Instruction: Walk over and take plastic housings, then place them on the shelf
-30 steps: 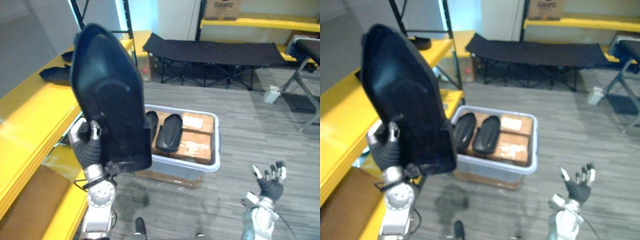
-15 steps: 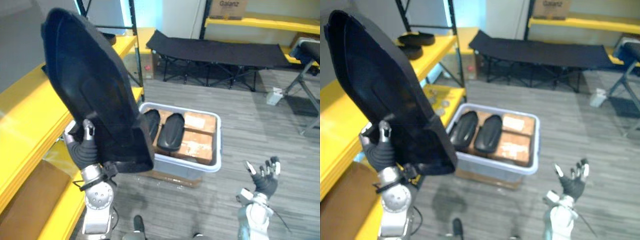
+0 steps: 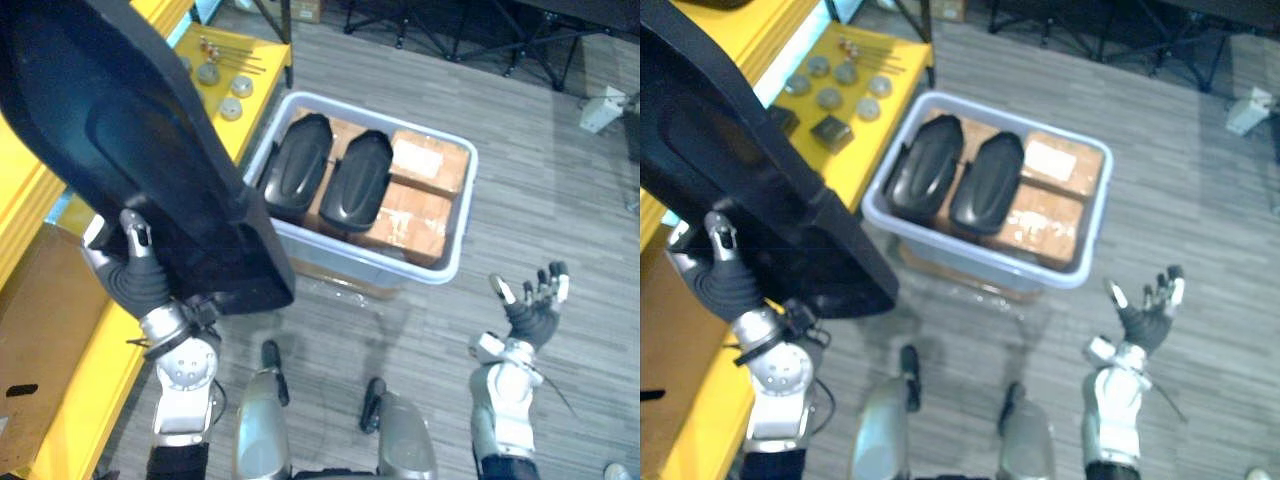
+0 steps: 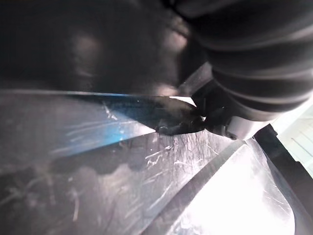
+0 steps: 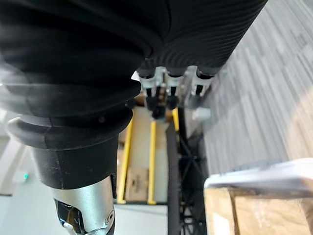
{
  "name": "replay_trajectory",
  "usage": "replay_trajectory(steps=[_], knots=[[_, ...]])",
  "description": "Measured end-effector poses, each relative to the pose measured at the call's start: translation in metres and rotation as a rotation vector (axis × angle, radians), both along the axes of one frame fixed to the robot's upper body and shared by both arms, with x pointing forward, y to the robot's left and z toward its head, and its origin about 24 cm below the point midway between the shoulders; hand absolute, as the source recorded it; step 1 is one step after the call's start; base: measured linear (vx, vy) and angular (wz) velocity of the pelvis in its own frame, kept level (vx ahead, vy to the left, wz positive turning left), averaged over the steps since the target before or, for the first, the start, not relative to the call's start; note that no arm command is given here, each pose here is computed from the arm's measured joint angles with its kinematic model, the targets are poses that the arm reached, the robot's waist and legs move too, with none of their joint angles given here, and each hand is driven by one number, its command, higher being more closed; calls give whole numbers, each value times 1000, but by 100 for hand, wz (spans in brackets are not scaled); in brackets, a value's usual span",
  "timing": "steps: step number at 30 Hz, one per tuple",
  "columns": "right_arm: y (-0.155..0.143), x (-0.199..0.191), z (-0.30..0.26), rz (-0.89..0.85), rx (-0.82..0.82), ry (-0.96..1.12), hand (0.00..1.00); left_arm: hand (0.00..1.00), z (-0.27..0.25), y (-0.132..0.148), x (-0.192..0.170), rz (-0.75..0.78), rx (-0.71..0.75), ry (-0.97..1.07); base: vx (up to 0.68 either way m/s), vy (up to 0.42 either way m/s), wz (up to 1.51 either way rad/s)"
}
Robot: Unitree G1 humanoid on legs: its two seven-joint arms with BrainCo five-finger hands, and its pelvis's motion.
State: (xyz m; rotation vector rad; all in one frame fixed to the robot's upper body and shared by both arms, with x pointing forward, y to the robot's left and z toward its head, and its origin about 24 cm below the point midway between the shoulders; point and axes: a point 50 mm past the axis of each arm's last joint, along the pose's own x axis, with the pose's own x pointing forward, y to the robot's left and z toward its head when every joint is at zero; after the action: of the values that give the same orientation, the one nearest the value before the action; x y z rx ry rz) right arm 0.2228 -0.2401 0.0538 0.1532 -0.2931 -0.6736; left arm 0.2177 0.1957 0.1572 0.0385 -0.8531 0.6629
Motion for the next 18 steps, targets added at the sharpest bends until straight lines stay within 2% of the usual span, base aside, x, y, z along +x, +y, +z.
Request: replay_trajectory(steps=[6, 10, 14, 18], knots=[[7, 12, 31, 158, -109, -130, 0, 100, 2, 15, -9, 151, 3, -27, 44, -12, 23], [35, 31, 46, 332, -153, -187, 0, 100, 5, 41, -34, 339, 14, -27, 97, -38, 61], [75, 55, 62, 496, -203, -233, 0, 100, -6, 79, -73, 582, 39, 41, 120, -34, 73], [106, 70, 59, 605, -272, -150, 0, 100, -23, 100, -114, 740, 8, 129, 96, -11, 66]])
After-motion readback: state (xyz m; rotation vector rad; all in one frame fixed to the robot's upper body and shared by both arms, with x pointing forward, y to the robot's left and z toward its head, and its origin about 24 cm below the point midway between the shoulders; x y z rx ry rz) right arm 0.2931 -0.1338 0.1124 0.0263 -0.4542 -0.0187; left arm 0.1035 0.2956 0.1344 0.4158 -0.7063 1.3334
